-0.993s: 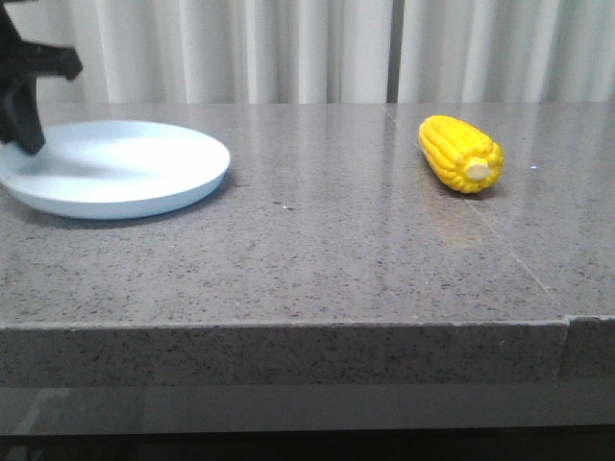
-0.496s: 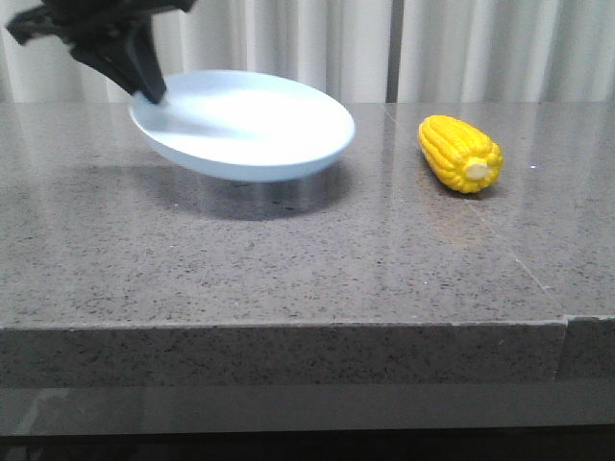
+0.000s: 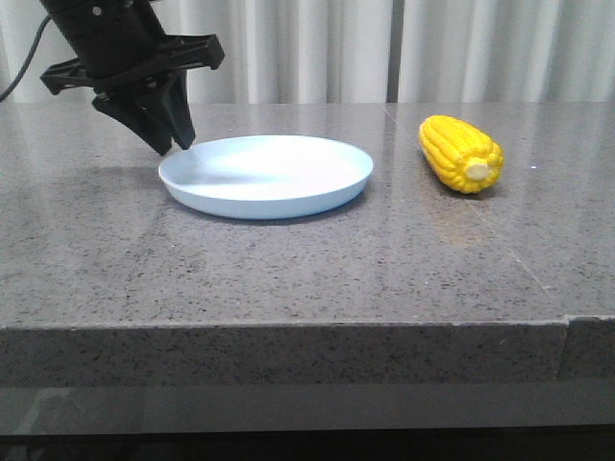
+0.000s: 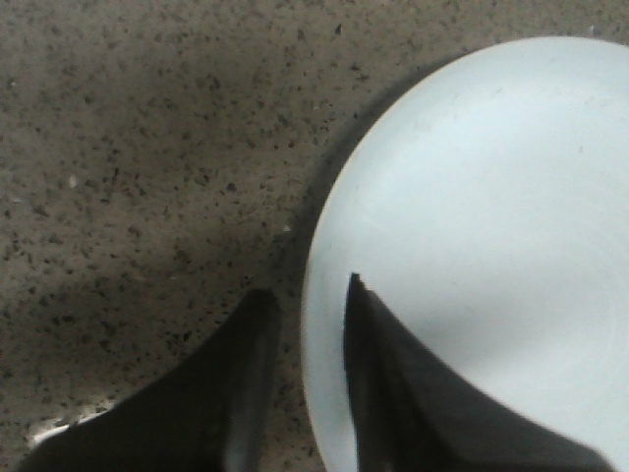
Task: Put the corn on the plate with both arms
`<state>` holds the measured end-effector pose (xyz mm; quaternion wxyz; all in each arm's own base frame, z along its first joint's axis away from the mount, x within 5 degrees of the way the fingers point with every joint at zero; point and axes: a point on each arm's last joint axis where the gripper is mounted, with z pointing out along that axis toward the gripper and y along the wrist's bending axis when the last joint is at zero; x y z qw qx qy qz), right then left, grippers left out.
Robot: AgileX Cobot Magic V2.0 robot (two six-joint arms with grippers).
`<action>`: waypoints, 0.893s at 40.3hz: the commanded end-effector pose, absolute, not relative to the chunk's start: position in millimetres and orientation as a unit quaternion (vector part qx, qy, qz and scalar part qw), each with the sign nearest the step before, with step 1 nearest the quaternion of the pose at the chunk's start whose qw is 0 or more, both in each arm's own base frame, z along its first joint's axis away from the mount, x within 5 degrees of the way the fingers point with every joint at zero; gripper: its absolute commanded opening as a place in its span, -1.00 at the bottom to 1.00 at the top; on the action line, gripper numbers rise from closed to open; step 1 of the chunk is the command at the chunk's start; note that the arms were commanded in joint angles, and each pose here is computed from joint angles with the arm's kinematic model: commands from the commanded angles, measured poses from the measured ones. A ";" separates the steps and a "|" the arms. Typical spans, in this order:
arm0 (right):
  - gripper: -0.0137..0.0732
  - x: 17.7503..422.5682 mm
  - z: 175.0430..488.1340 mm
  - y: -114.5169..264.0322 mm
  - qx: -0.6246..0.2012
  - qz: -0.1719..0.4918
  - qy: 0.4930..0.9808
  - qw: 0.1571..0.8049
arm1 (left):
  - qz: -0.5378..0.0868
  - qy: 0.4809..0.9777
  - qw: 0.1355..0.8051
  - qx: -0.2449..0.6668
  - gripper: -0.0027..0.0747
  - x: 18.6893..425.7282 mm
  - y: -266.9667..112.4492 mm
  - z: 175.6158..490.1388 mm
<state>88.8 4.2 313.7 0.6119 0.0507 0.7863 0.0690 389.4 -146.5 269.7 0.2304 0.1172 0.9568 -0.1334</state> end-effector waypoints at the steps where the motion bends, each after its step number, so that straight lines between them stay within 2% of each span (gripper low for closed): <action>1: 0.72 91.2 330.8 3.3 0.049 0.066 0.756 0.649 | -0.131 0.930 0.319 0.129 -0.08 379.5 -143.4 322.3; 7: 0.72 91.2 330.8 3.3 0.049 0.066 0.756 0.649 | -0.107 0.918 0.357 0.134 -0.22 365.8 -129.4 352.4; 14: 0.72 91.2 330.8 3.3 0.049 0.066 0.756 0.649 | -0.061 0.916 0.379 0.113 -0.63 348.4 -96.9 375.4; 20: 0.72 91.2 330.8 3.3 0.049 0.066 0.756 0.649 | -0.033 0.920 0.381 0.080 -0.96 328.4 -64.0 376.4; 27: 0.72 91.2 330.8 3.3 0.049 0.066 0.756 0.649 | -0.009 0.917 0.397 0.047 -0.98 292.0 -31.2 365.4; 36: 0.72 91.2 330.8 3.3 0.049 0.066 0.756 0.649 | 0.002 0.866 0.499 0.034 -0.98 228.6 -13.3 362.2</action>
